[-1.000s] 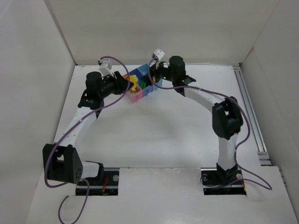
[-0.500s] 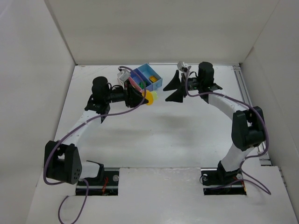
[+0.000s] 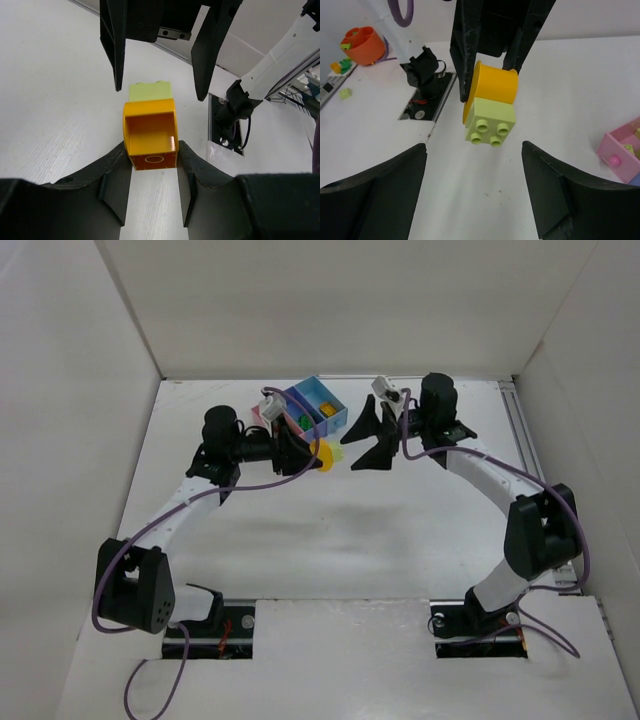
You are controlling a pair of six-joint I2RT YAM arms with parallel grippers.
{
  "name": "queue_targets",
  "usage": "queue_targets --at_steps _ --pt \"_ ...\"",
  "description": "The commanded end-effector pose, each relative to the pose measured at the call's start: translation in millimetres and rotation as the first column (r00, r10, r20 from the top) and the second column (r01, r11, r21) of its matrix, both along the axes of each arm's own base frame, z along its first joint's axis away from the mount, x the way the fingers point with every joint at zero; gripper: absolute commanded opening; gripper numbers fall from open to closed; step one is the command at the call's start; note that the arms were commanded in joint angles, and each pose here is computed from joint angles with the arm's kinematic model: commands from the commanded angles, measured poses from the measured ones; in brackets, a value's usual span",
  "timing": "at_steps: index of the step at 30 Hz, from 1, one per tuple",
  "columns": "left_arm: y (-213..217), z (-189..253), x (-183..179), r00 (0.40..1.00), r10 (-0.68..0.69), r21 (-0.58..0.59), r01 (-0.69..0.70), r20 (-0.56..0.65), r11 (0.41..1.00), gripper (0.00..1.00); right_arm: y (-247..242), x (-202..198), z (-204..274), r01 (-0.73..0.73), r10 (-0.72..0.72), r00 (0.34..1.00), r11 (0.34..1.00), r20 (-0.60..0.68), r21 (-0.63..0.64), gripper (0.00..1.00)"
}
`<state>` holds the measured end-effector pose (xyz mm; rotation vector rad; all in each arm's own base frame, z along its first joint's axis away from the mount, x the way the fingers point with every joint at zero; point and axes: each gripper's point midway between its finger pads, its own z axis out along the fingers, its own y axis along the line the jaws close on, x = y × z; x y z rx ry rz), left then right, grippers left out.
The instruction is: Sort the legos into containers by color
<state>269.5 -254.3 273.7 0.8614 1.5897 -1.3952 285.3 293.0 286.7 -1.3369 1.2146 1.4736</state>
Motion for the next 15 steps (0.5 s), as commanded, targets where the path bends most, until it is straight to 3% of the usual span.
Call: queue_targets --at_steps 1,5,7,15 --pt "-6 19 -7 0.991 -0.041 -0.021 0.043 0.126 0.999 0.0 5 -2 12 -0.015 0.015 1.0 1.0 -0.001 0.006 0.82" --pt "-5 20 -4 0.99 -0.02 -0.017 0.022 0.14 1.0 0.0 14 4 18 0.004 -0.004 1.0 1.0 -0.03 0.0 0.78" --pt "-4 17 -3 0.992 -0.01 -0.009 0.012 0.128 1.0 0.0 18 2 18 -0.005 0.005 0.999 1.0 -0.043 -0.003 0.67" --pt "-3 13 5 0.993 0.037 0.001 -0.038 0.116 0.999 0.0 29 0 16 -0.024 0.022 0.996 1.0 -0.091 -0.017 0.67"
